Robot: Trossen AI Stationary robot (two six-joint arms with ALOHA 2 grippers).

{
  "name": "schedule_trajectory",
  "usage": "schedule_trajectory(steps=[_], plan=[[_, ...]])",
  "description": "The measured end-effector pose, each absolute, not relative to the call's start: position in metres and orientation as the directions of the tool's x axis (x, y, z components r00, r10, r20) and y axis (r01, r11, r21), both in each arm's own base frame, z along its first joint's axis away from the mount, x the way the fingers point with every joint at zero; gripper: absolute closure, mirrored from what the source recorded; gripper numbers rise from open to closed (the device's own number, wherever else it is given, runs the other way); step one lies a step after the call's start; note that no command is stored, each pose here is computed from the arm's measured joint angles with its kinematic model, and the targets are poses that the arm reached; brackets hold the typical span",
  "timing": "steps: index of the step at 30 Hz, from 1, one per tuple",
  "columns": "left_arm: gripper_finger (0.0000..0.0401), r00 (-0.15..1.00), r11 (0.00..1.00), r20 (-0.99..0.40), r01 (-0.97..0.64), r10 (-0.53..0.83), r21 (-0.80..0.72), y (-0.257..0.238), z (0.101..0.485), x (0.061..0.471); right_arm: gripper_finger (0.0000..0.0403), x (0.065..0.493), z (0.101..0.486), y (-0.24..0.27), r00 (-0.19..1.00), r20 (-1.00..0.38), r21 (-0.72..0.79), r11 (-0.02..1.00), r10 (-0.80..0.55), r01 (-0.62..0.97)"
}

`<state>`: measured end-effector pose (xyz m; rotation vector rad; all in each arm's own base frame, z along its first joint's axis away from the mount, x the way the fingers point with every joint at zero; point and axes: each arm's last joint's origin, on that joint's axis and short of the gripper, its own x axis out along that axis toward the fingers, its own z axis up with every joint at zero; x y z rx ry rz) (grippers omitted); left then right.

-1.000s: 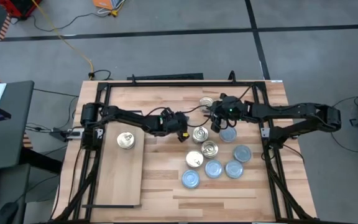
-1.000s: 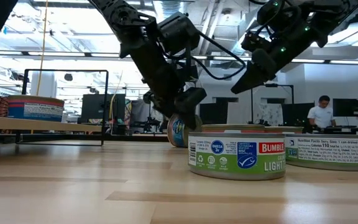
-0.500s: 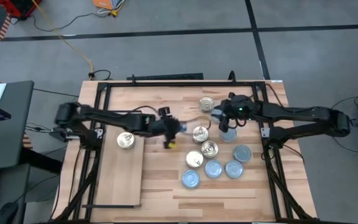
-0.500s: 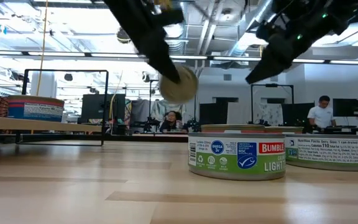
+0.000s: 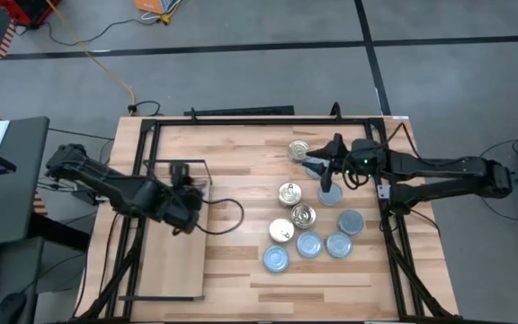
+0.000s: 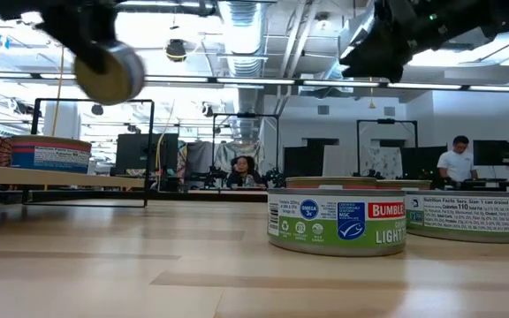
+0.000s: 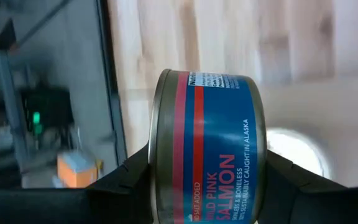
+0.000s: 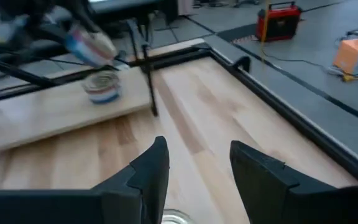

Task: Stack canned seafood by type on shelf
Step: Stack the blue and pink tuna can on the blue and pink tuna can on the shelf

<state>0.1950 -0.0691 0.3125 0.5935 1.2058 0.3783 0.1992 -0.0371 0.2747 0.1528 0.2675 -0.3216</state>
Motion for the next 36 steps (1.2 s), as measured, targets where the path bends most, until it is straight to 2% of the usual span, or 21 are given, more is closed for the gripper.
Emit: schedule_trajectory(steps=[8, 14, 22, 30, 36], plan=[[0.0217, 0.297, 0.79, -0.763, 0.045, 0.574, 0.612, -0.089, 0.299, 0.175, 0.0204, 0.215, 0.271, -0.018, 0.885, -0.235, 0.081, 0.899, -0.402, 0.43], [0.0217, 0.276, 0.71, -0.697, 0.068, 0.662, 0.701, -0.091, 0.261, 0.16, 0.0204, 0.223, 0.276, -0.007, 0.899, -0.153, 0.112, 0.897, -0.409, 0.427], [0.0216, 0.307, 0.667, -0.654, 0.078, 0.691, 0.741, -0.096, 0.246, 0.15, 0.0204, 0.233, 0.278, 0.009, 0.926, -0.075, 0.154, 0.913, -0.37, 0.377], [0.0213, 0.302, 0.669, -0.668, 0.118, 0.68, 0.734, -0.097, 0.229, 0.145, 0.0204, 0.233, 0.278, 0.011, 0.91, -0.072, 0.151, 0.897, -0.409, 0.415], [0.0187, 0.284, 0.713, -0.706, 0.097, 0.649, 0.694, -0.099, 0.229, 0.146, 0.0204, 0.233, 0.278, 0.011, 0.909, -0.072, 0.151, 0.897, -0.41, 0.417]])
